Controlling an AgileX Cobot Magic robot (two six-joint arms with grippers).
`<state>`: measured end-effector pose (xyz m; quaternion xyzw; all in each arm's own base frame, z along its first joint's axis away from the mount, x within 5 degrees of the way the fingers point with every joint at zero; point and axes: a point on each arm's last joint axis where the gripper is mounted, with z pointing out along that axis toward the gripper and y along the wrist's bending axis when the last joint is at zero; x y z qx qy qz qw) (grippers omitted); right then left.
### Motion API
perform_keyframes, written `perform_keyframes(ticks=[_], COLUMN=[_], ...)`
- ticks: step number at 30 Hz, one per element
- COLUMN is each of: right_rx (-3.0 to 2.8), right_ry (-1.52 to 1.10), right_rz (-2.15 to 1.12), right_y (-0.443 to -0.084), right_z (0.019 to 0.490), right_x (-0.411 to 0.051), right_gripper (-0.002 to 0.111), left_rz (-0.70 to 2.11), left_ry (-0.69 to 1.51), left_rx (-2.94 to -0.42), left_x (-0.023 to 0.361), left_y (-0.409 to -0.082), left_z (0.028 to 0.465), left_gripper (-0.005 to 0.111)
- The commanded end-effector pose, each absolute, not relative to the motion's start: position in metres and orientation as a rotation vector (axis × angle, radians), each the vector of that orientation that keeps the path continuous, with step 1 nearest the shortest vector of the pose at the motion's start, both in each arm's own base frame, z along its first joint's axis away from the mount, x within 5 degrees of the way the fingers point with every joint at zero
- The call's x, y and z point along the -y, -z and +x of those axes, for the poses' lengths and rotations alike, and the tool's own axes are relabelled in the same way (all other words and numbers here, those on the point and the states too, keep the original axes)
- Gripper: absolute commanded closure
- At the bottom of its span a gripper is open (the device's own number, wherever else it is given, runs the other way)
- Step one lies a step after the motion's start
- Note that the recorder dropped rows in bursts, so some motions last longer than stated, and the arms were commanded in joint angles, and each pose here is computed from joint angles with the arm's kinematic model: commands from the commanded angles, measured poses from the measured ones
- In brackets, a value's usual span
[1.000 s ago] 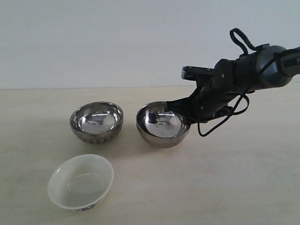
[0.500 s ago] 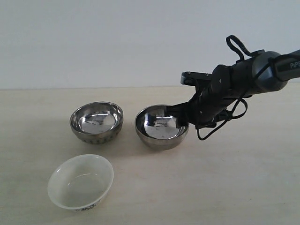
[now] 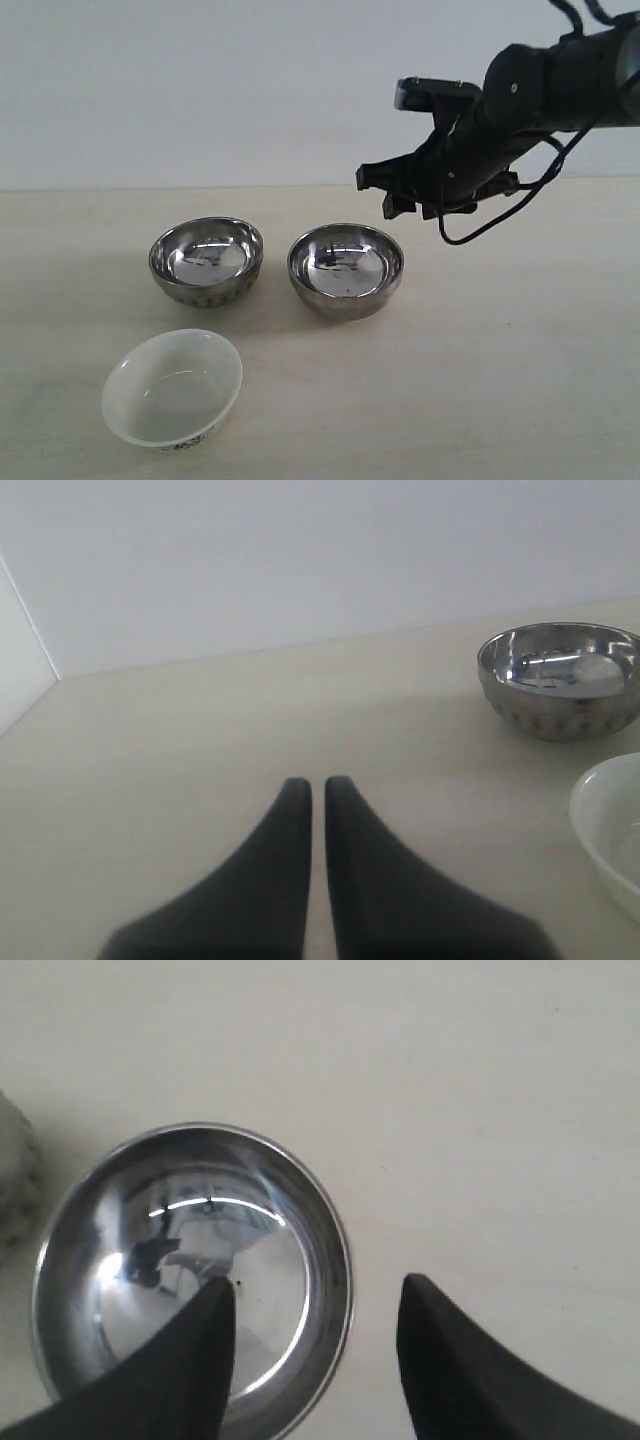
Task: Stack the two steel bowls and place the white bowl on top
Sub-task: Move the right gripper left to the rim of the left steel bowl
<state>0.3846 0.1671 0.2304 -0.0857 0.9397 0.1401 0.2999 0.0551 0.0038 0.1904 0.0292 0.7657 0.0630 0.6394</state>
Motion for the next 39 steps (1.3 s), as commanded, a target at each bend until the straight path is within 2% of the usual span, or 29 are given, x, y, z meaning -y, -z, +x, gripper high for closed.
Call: perform_keyframes(ticks=[1,9,16,28,39], right_rx=[-2.458,-2.333,-2.39,-2.339,-2.238], right_ry=[-0.395,-0.395,-0.442,-0.403,-0.376], right_rz=[-0.313,-0.771,-0.854,-1.069,-1.097], right_y=[-0.254,-0.266,-0.265,-0.224,-0.219], right_z=[0.368,0.34,0.346,0.342,0.343], right_x=[-0.182,-0.261,-0.314,-0.363,-0.374], right_gripper=[0.065,0.065,0.065,0.065,0.065], left_rz=[0.053,0.053,0.053,0.053,0.053], left_ry=[-0.131,-0.131,-0.131,-0.13,-0.13], left_rx=[-1.739,-1.739,-1.739,-1.741,-1.741], left_x=[-0.004,-0.004,-0.004,-0.004,-0.004], left_y=[-0.19,-0.19,-0.19,-0.19,-0.19], left_z=[0.055,0.055,0.055,0.055,0.055], left_gripper=[0.103,0.103,0.103,0.103,0.103])
